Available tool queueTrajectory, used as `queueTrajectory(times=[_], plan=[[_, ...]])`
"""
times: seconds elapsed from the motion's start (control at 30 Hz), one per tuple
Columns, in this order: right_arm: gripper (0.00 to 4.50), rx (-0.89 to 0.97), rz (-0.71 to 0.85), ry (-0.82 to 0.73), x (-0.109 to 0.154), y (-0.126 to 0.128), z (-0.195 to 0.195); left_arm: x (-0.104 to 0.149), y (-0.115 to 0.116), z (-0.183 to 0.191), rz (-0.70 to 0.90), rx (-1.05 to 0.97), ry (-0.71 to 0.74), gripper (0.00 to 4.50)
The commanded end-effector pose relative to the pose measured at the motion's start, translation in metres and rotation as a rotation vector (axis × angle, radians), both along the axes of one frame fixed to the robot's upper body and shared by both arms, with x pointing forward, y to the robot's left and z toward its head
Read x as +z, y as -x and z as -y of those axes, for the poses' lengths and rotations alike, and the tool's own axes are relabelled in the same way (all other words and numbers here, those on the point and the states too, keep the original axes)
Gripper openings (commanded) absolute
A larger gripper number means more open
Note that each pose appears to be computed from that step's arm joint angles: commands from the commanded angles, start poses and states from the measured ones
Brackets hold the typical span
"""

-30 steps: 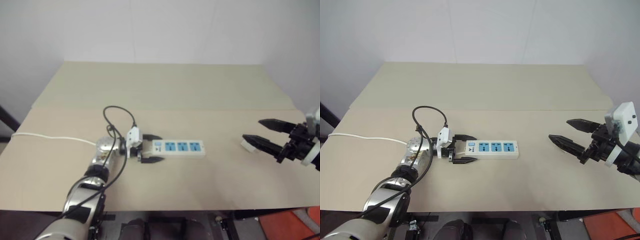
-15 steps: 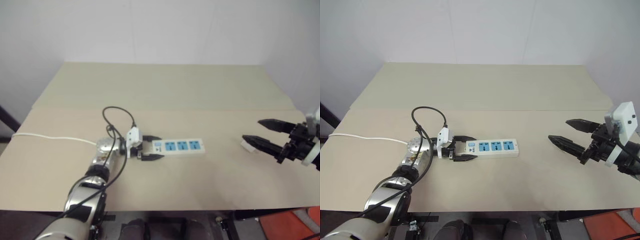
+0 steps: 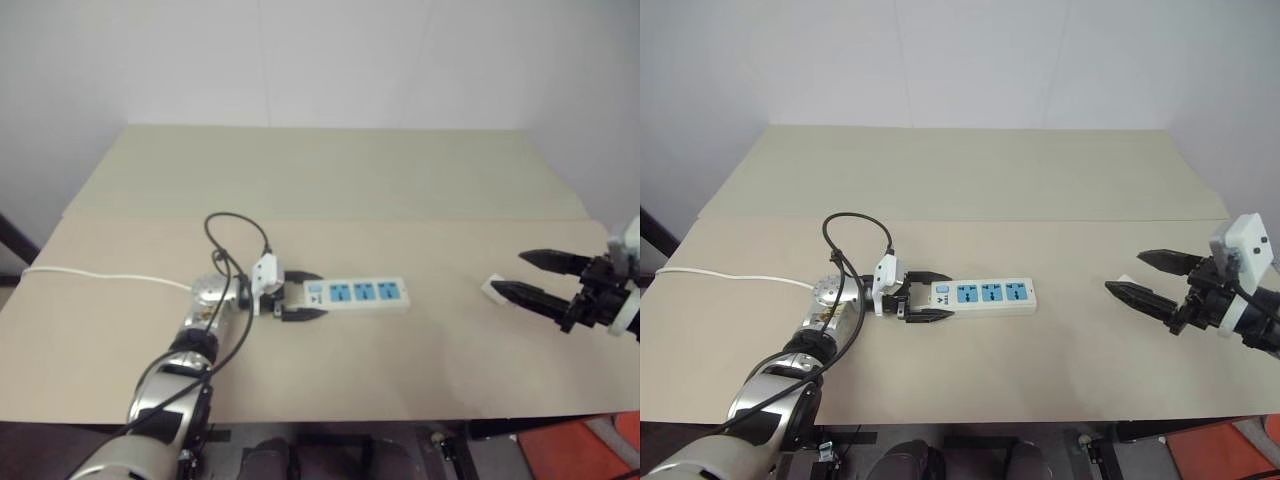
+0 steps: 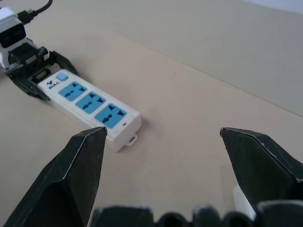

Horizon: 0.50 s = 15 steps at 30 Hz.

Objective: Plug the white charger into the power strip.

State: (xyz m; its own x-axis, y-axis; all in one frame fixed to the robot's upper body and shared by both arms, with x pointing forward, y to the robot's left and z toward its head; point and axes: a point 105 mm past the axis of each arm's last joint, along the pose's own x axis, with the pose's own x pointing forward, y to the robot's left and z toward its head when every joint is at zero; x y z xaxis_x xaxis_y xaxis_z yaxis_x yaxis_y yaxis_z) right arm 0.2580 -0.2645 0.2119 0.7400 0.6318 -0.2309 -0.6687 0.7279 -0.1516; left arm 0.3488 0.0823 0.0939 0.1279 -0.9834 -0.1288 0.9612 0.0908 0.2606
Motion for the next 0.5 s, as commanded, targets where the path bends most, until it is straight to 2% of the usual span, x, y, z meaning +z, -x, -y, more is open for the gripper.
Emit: queueTrajectory(times=[0.03, 0.4, 0.5], plan=[[4.50, -0.021, 0.030, 0.085, 0.004, -0.005, 0.015, 0.000, 0.001, 0.001, 0.001, -0.021, -0.022, 3.25], [4.50, -0.152, -0.099, 0.236, -0.014, -0.041, 0.063, 0.007, 0.005, 0.007, 0.022, -0.072, -0.029, 3.25], [4.50, -0.177, -0.139, 0.298, -0.008, -0.054, 0.064, 0.010, 0.006, 0.015, 0.033, -0.101, -0.031, 3.25]])
